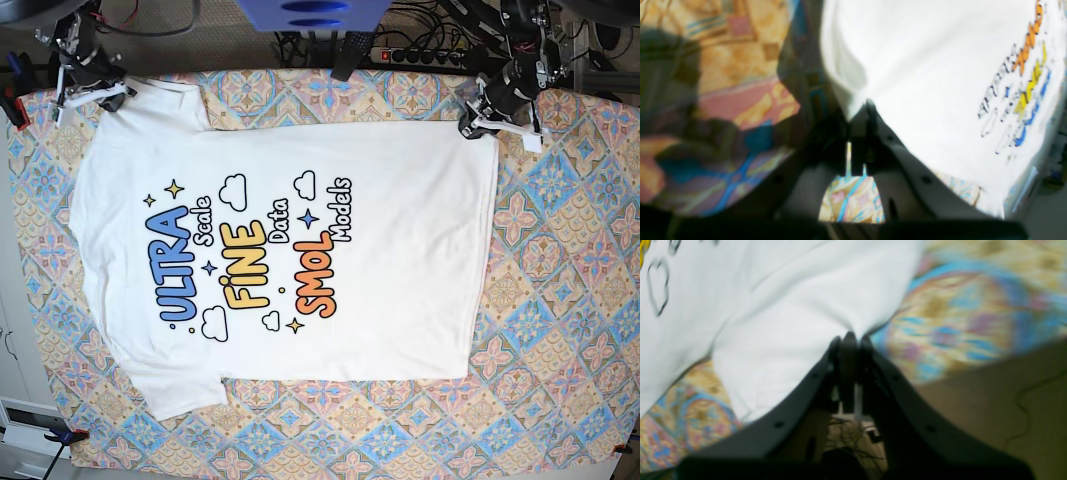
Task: Fold the T-shirt properly
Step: 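Lift the shoulder edge with both grippers and fold it over the shirt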
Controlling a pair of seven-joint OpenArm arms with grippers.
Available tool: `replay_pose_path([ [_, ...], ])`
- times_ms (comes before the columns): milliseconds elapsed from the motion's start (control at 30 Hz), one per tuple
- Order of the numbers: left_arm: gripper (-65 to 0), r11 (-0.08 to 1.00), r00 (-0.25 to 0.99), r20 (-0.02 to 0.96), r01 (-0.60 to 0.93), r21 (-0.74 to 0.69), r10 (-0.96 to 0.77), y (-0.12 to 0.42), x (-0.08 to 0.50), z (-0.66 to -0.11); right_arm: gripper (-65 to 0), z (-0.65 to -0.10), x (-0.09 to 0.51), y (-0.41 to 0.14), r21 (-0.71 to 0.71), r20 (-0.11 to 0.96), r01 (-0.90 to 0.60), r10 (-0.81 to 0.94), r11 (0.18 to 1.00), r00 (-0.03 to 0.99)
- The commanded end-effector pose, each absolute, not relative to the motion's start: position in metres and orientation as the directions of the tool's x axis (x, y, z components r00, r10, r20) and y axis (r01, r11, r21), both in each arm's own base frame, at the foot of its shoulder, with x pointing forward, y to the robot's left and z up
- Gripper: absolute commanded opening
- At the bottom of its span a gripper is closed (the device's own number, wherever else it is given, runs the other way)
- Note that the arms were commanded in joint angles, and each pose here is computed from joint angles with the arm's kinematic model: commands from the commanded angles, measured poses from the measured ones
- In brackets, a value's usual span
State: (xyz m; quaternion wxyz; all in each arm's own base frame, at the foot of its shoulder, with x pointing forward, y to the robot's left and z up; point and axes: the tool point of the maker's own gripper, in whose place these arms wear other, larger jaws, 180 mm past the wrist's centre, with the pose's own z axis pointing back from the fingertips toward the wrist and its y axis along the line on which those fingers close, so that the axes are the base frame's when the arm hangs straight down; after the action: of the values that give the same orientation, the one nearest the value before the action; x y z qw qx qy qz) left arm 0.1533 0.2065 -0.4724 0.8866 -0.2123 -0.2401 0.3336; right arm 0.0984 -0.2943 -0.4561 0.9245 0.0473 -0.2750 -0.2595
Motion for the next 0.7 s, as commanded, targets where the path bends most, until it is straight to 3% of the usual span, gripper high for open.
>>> replay_pose_path([
  [0,-65.0,0.701,0.664,0.307,-0.472,-0.535,0.682,0.21,0.153,-0.465,-65.0,-0.449,0.095,-0.305,0.212,0.503,0.461,-0.501,0.862,0.705],
  [433,-65.0,0.749,0.728,0.254,-0.505,-0.429,0.636,0.229,0.09,-0.473,-65.0,-0.448,0.018,-0.326,0.103,0.414,0.522,-0.514,0.847,0.752],
  [667,-65.0,0.764,0.749,0.232,-0.513,-0.391,0.621,0.237,0.069,-0.475,-65.0,-0.437,0.023,-0.304,0.168,0.427,0.378,-0.413,0.91,0.804],
])
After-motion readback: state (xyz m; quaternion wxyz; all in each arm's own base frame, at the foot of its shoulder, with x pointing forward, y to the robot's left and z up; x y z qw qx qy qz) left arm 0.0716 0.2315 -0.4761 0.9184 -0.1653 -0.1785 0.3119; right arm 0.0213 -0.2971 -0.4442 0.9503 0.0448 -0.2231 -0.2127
